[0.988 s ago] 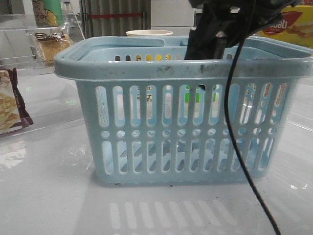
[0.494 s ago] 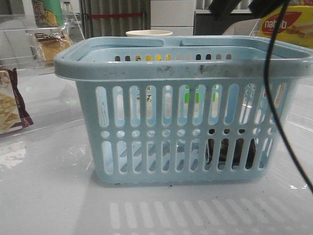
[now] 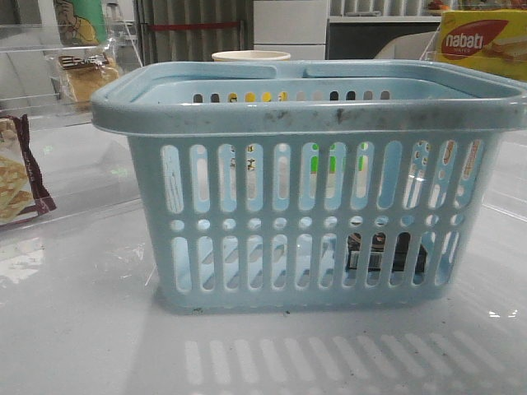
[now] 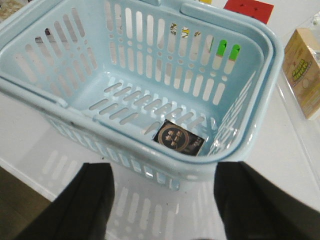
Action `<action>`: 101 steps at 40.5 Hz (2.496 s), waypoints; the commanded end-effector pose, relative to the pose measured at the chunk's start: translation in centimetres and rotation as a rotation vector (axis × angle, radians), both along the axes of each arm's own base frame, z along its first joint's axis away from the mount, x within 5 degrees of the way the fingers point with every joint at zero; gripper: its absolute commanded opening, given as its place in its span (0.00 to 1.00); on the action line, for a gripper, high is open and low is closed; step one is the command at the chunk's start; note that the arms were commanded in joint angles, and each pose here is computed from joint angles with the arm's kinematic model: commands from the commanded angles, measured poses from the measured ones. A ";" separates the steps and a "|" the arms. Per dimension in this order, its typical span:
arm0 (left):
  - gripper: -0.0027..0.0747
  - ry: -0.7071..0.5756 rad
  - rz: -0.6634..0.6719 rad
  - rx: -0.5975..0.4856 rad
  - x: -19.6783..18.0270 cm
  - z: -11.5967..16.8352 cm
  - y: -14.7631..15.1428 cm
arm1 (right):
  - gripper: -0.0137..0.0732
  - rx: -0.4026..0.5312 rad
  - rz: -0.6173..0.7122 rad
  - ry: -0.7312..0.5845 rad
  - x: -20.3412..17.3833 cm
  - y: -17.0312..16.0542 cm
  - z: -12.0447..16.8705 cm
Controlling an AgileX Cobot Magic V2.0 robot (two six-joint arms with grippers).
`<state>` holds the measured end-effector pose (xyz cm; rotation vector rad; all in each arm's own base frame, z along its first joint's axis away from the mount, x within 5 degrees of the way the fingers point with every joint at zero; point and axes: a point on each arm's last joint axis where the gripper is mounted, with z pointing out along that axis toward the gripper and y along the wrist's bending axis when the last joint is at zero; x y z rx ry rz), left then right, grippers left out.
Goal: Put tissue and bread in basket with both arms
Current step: 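Withdraw the right gripper and reach the left gripper toward the wrapped bread, then grasp the wrapped bread cake on the shelf with the left gripper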
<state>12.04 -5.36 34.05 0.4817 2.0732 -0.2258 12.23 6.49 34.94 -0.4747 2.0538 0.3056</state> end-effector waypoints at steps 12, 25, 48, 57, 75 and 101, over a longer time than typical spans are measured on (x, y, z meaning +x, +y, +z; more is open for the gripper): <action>0.76 -0.106 -0.009 -0.057 0.3 1.6 -0.3 | 0.78 0.040 -0.001 -0.101 -2.3 -1.3 1.1; 0.76 -0.052 0.004 -0.029 2.8 0.7 -1.2 | 0.78 0.040 0.000 -0.102 -2.3 -1.3 1.1; 0.77 0.000 0.262 -0.034 15.0 2.0 0.5 | 0.78 0.040 0.000 -0.102 -2.3 -1.3 1.1; 0.77 -0.027 0.296 -0.042 20.9 1.9 0.6 | 0.78 0.040 0.000 -0.102 -2.3 -1.3 1.1; 0.77 -0.065 0.336 -0.065 31.7 -1.0 0.8 | 0.78 0.040 0.000 -0.102 -2.3 -1.3 1.1; 0.41 -0.172 0.349 -0.140 35.9 -4.1 0.3 | 0.78 0.040 0.000 -0.102 -2.3 -1.3 1.1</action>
